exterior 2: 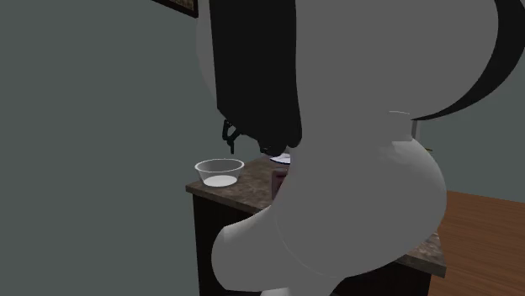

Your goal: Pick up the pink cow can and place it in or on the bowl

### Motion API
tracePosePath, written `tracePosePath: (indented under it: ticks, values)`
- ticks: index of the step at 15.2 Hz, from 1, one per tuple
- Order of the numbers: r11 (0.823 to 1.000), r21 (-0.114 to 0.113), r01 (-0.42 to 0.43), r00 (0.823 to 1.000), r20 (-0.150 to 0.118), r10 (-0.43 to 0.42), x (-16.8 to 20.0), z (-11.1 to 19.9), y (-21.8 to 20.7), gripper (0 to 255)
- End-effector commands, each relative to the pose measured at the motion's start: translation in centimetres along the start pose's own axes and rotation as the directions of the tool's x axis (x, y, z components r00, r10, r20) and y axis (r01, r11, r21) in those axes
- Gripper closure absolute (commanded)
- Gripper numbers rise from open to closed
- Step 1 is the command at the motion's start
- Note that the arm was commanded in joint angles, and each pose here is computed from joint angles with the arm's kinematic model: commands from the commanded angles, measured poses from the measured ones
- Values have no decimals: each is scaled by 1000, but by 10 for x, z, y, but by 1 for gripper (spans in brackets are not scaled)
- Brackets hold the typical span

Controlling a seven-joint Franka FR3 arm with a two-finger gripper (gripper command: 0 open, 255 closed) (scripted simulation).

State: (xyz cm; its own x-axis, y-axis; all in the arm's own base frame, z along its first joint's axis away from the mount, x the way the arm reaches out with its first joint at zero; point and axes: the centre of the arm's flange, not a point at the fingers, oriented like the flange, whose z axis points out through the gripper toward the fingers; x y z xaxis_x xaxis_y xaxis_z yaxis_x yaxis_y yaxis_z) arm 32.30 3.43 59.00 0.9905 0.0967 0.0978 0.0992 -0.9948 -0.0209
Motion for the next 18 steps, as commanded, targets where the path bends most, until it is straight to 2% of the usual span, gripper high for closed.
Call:
tracePosePath:
  ticks: [1,13,18]
  values:
    - [1000,0,0,1000,0,0,0,0,0,0]
    - [999,-27,22,995,98,-20,62,74,128,0]
    - [999,-28,24,994,103,-21,63,98,135,0]
